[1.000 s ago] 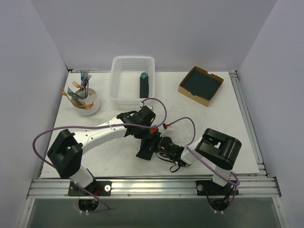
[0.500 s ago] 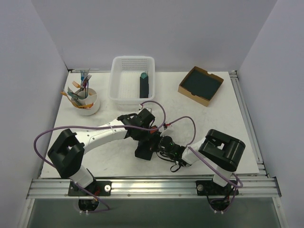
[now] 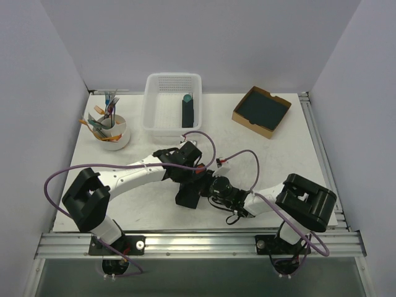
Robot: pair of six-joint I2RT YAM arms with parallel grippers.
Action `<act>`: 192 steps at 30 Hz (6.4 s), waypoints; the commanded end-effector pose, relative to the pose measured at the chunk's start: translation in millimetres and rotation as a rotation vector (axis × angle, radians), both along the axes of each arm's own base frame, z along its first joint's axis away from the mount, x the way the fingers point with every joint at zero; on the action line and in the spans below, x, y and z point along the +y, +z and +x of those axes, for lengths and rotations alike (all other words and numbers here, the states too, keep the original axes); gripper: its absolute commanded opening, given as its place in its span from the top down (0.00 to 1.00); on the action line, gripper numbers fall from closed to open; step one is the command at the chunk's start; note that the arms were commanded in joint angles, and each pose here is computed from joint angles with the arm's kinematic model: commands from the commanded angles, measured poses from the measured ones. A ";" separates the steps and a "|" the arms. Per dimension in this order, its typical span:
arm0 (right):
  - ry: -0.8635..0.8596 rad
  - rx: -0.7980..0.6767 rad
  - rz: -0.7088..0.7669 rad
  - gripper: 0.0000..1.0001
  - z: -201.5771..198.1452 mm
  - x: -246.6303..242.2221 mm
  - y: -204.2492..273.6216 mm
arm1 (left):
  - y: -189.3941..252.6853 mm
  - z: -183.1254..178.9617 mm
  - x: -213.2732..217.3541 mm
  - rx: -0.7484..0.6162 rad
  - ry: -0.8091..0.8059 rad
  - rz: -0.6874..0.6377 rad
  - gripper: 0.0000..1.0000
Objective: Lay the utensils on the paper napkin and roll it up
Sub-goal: Roll the napkin at the center of the board.
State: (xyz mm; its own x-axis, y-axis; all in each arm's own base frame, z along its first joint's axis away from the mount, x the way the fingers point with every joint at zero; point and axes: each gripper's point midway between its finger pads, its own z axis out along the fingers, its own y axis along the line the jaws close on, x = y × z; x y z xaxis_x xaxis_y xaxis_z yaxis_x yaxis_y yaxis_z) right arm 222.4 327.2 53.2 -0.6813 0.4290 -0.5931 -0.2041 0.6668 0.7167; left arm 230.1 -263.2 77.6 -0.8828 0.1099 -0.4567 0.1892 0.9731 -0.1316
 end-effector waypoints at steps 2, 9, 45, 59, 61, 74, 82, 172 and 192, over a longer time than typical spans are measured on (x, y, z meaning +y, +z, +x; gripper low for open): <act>-0.018 -0.020 -0.001 0.99 -5.2 -9.5 11.4 | 15.4 7.6 -5.9 -0.038 -0.001 -0.020 0.97; 0.067 0.009 -0.003 0.99 -29.8 -3.7 8.7 | 23.5 9.8 -7.2 -0.048 0.000 -0.029 0.98; 0.202 0.004 -0.098 0.99 -44.2 43.2 -19.9 | 40.1 1.7 -24.0 -0.007 0.021 -0.142 0.98; 0.198 0.014 -0.091 0.99 -46.3 40.2 -28.7 | 39.8 2.7 -39.3 0.043 0.149 -0.249 0.98; 0.199 0.011 -0.090 0.99 -46.2 40.1 -28.0 | 36.7 2.8 -42.7 0.058 0.152 -0.257 0.98; 0.141 -0.073 -0.037 0.92 -40.0 22.8 10.8 | 30.0 11.2 -38.7 0.032 0.154 -0.217 0.98; 0.046 -0.096 -0.041 0.92 -39.6 -16.1 24.6 | 21.8 10.9 -38.9 0.036 0.152 -0.202 0.98; 0.208 0.331 0.178 1.00 15.4 -19.7 -0.3 | 43.1 -21.2 -60.6 -0.360 -0.163 -0.157 0.38; 0.213 0.332 0.158 1.00 17.1 -18.9 -2.2 | 41.8 -47.5 -19.6 -0.488 -0.383 -0.063 0.40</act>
State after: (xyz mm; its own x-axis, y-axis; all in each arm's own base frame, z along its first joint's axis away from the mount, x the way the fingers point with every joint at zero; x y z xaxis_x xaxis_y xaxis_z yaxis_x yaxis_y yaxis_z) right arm 231.8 300.4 43.6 -0.9117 0.3386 -0.2327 -0.0266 0.5166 0.8558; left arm 175.0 -272.6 92.7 -0.5875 0.3288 -0.7394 0.5126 0.8582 -0.0257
